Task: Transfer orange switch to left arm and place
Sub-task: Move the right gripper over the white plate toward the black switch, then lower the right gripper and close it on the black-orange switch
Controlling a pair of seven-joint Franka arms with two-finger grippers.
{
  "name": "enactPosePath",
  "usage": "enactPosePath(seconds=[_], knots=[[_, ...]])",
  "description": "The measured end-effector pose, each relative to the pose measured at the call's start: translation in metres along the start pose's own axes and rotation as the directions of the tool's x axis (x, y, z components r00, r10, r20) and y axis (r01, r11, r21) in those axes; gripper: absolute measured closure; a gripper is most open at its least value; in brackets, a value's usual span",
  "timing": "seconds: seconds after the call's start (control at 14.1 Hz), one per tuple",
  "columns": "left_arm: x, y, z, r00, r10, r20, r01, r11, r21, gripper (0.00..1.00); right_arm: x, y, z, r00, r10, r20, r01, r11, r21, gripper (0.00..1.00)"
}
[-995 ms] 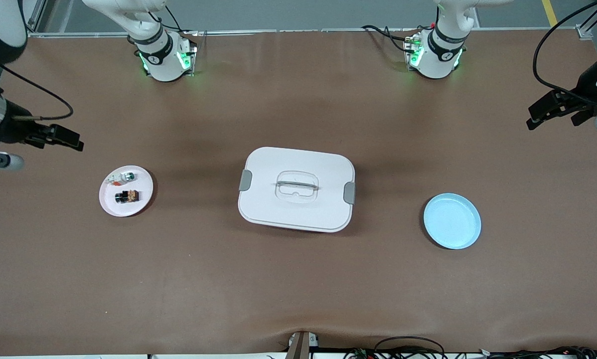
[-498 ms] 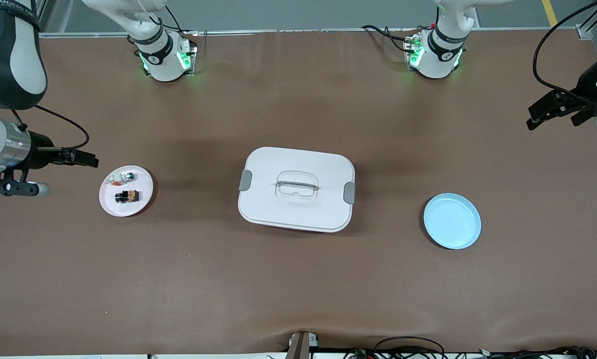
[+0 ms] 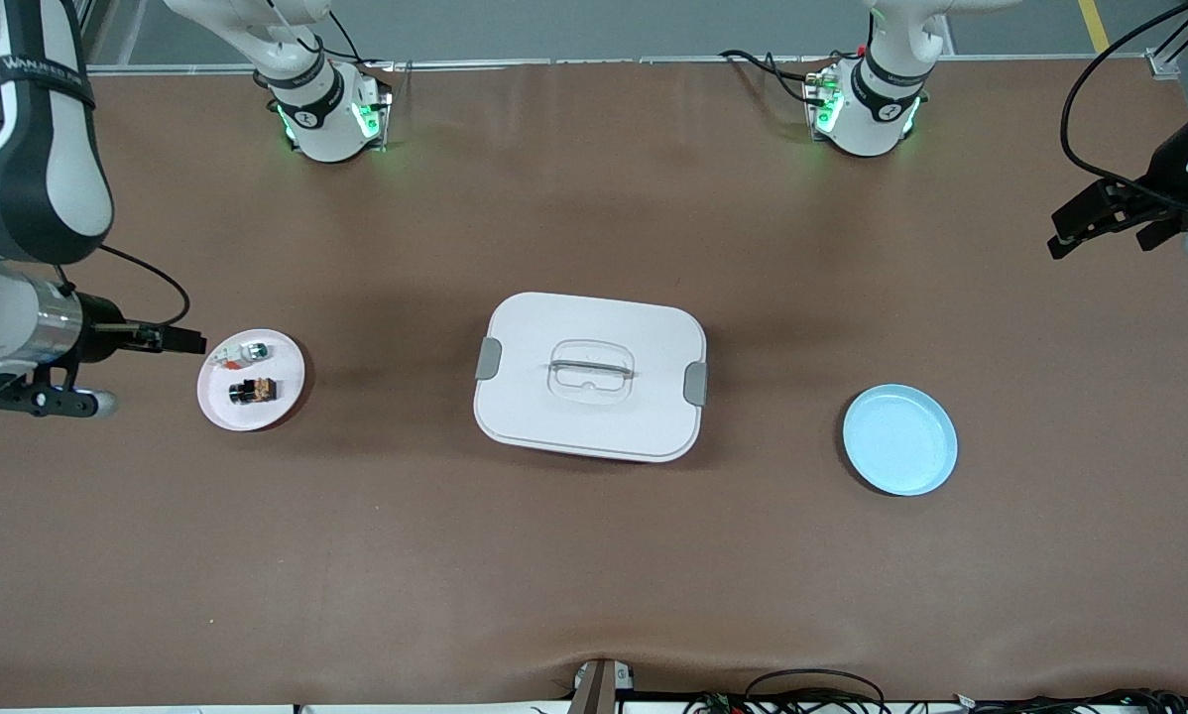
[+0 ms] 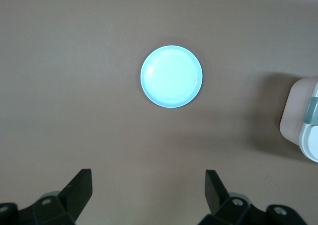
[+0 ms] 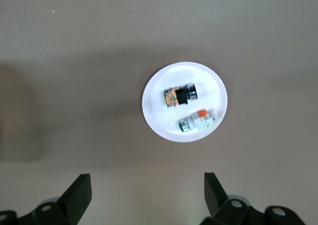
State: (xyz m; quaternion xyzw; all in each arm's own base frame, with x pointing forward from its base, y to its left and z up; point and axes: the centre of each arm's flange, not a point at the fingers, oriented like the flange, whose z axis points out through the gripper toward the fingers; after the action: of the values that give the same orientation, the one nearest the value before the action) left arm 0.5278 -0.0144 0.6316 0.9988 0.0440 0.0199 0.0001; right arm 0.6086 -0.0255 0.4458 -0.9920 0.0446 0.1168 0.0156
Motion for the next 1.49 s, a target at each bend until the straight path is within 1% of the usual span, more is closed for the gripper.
enactPosePath(seconds=[0.21,0.43,0.64,0.78,1.14,1.35,1.49], knots=[[0.0,0.0,0.0,1.0,0.0,0.0,0.0,1.0,0.0,0.0,0.009,0.007,0.034,0.998,-0.058,-0.013,0.058,0.998,0.002,0.0],[0.0,0.0,0.0,1.0,-0.001,0.0,0.001,1.0,0.0,0.0,0.014,0.024,0.07,0.99,-0.127,-0.054,0.127,0.992,-0.005,0.0],[0.0,-0.001,0.0,1.0,-0.001,0.0,0.001,1.0,0.0,0.0,0.013,0.028,0.105,0.979,-0.189,-0.081,0.182,0.979,-0.087,0.0],[0.0,-0.001,0.0,1.0,-0.002,0.0,0.002,1.0,0.0,0.0,0.01,0.026,0.127,0.973,-0.208,-0.095,0.198,0.975,-0.105,0.0],[0.0,-0.002,0.0,1.0,-0.003,0.001,0.003,1.0,0.0,0.0,0.009,0.025,0.171,0.965,-0.227,-0.131,0.213,0.971,-0.107,0.0],[0.0,-0.002,0.0,1.0,-0.003,0.001,0.003,1.0,0.0,0.0,0.009,0.024,0.203,0.965,-0.233,-0.124,0.221,0.97,-0.101,0.0],[0.0,-0.002,0.0,1.0,-0.004,0.001,0.004,1.0,0.0,0.0,0.012,0.024,0.215,0.964,-0.235,-0.123,0.224,0.97,-0.099,0.0]])
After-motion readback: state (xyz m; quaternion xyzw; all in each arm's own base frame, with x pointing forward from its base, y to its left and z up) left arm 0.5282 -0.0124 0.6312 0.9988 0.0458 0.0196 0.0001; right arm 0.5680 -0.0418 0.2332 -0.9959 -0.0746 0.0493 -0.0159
